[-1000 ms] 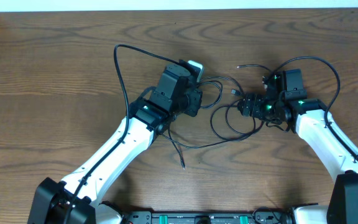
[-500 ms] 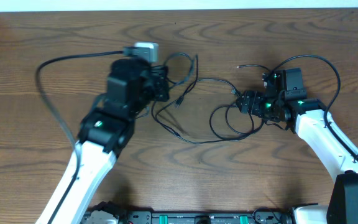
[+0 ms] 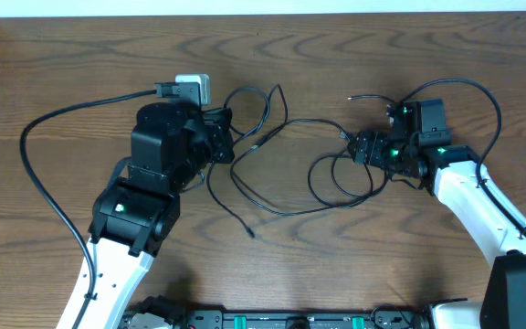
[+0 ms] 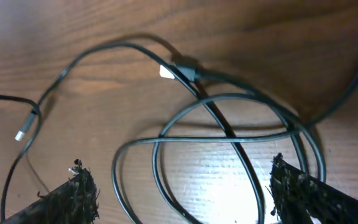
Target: Untangle cables
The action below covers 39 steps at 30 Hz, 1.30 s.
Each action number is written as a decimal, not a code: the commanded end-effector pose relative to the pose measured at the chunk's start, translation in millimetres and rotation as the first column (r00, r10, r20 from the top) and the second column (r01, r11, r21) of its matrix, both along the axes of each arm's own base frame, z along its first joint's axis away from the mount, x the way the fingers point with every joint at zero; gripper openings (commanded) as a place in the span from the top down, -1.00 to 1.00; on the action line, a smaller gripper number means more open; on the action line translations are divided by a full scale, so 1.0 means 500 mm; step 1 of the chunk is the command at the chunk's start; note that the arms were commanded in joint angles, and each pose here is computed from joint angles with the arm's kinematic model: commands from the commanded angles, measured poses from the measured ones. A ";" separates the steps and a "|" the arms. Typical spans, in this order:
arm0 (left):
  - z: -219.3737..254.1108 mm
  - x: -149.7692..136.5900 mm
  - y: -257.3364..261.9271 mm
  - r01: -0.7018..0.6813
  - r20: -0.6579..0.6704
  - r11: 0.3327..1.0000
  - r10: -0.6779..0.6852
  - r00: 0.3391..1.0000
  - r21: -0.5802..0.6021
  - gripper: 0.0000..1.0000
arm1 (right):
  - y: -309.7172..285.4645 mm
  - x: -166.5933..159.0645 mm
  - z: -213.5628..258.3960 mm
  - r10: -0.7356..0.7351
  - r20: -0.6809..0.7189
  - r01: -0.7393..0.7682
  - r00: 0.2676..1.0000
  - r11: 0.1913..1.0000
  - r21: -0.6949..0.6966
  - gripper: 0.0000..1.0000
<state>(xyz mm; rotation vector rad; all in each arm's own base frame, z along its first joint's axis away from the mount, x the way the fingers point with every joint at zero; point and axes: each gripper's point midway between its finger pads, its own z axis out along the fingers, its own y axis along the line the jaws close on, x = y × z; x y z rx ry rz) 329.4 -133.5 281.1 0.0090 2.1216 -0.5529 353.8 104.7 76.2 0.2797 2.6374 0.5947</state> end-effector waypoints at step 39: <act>-0.192 -0.088 0.428 -0.906 -0.464 0.415 0.821 0.333 0.083 0.85 | -0.028 0.007 -0.008 -0.054 0.015 0.055 0.998 0.995 -0.083 -0.80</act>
